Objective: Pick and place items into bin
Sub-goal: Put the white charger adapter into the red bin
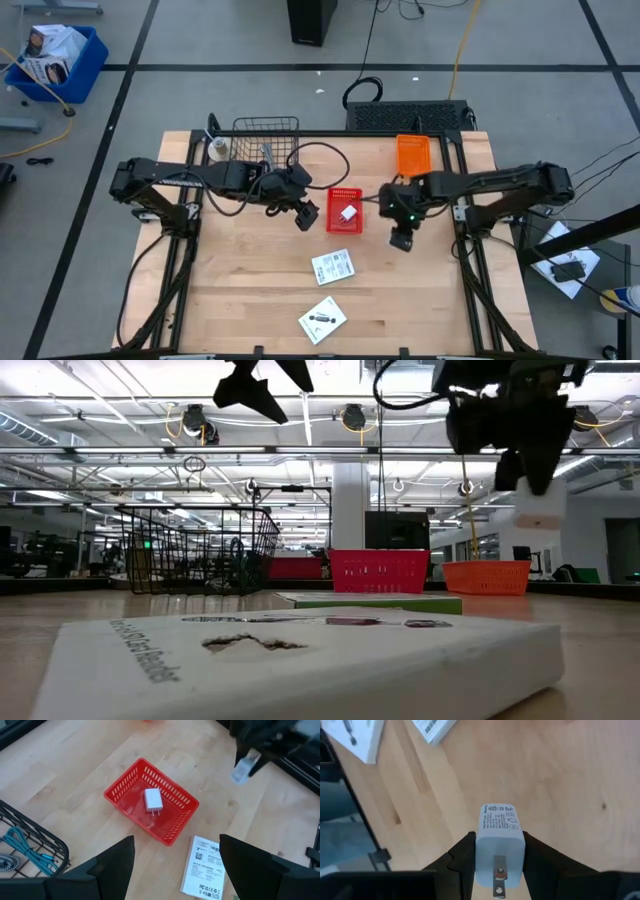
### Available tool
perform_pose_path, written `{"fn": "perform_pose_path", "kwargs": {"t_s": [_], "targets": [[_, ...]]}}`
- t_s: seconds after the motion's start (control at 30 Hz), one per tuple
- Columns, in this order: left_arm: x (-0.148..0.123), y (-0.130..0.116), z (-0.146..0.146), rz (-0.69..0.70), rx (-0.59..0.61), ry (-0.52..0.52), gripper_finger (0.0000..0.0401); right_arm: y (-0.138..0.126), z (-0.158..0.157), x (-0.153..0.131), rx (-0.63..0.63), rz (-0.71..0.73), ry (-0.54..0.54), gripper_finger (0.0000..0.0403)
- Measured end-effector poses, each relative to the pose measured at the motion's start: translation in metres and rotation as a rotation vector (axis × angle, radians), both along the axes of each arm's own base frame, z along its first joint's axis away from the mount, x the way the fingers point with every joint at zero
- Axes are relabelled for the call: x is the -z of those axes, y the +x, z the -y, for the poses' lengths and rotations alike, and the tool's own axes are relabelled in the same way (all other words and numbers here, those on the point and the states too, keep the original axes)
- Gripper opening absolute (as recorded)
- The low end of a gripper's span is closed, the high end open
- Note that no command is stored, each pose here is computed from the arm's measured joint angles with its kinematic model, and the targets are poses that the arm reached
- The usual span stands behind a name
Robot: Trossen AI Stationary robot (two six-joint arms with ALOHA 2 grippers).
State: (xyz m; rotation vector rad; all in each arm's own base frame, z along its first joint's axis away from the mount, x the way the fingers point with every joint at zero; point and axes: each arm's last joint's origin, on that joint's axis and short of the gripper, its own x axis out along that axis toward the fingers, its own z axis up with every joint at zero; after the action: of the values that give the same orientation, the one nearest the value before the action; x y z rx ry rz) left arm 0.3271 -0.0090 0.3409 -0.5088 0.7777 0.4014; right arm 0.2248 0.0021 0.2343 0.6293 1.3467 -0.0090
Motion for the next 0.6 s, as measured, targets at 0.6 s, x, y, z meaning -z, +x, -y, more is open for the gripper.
{"fn": "perform_pose_path", "kwargs": {"t_s": [0.6], "targets": [[0.001, -0.001, -0.001, -0.008, -0.037, 0.005, 0.0292, 0.069, 0.03, 0.005, 0.239, 0.337, -0.226, 0.012]]}}
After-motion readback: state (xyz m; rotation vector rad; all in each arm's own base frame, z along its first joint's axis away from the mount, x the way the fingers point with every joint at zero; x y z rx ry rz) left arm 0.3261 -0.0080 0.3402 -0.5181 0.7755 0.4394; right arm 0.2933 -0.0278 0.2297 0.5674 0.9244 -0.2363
